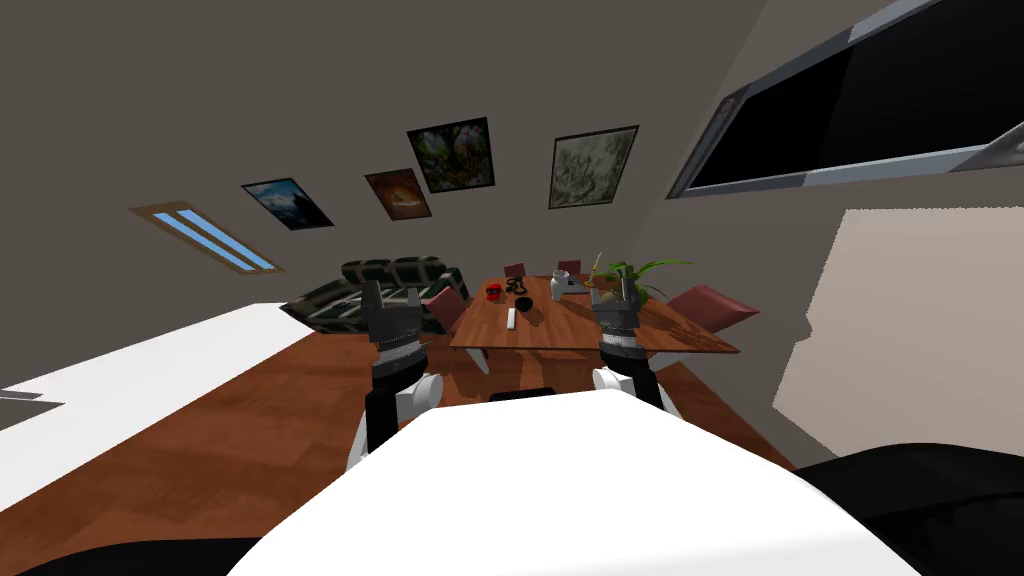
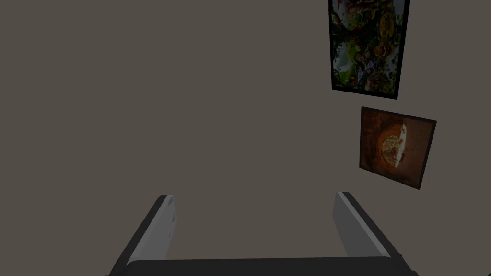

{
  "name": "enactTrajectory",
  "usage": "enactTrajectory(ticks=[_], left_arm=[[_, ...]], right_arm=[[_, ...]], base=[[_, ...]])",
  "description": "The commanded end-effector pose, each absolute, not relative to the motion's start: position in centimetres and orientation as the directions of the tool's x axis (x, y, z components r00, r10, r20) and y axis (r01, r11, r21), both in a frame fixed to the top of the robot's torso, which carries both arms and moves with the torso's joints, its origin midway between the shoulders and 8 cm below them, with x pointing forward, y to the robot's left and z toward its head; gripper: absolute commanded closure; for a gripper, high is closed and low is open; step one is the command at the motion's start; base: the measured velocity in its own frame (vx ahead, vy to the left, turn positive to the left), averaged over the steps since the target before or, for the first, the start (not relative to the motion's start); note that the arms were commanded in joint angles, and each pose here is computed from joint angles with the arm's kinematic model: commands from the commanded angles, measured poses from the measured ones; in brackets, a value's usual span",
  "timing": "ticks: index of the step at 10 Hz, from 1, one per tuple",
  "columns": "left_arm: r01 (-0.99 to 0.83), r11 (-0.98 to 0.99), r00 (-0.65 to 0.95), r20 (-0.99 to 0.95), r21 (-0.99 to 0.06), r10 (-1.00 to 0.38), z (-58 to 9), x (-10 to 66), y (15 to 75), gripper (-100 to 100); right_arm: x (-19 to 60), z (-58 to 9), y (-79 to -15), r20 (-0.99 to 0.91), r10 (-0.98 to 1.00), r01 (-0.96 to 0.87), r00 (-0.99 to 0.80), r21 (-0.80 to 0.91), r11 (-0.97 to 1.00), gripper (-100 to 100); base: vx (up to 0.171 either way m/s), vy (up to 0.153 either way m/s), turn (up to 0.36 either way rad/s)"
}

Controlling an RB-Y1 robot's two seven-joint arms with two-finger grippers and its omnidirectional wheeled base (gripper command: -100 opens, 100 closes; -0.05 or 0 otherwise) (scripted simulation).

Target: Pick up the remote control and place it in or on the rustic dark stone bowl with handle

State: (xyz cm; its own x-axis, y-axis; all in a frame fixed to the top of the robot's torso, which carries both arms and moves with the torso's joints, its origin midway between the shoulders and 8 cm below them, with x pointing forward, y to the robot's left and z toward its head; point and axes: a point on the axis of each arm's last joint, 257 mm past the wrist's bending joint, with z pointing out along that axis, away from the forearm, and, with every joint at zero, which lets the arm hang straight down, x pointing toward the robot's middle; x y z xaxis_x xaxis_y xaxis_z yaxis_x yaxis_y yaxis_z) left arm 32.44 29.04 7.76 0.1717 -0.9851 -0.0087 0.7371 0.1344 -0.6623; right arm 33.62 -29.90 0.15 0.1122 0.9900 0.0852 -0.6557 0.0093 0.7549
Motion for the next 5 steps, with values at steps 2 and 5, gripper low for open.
enactTrajectory(ticks=[2,5], left_arm=[[0.737,0.134,0.172,-0.009,-0.662,-0.985,7.8,32.4,29.0,0],[0.737,0.134,0.172,-0.009,-0.662,-0.985,7.8,32.4,29.0,0]], right_arm=[[33.7,1.1,-27.6,0.012,0.999,-0.675,0.052,0.737,0.026,-100],[33.9,1.7,-24.1,-0.100,0.995,-0.697,-0.024,0.715,0.056,-100]], base=[[-0.106,-0.014,0.194],[-0.161,0.000,0.218]])
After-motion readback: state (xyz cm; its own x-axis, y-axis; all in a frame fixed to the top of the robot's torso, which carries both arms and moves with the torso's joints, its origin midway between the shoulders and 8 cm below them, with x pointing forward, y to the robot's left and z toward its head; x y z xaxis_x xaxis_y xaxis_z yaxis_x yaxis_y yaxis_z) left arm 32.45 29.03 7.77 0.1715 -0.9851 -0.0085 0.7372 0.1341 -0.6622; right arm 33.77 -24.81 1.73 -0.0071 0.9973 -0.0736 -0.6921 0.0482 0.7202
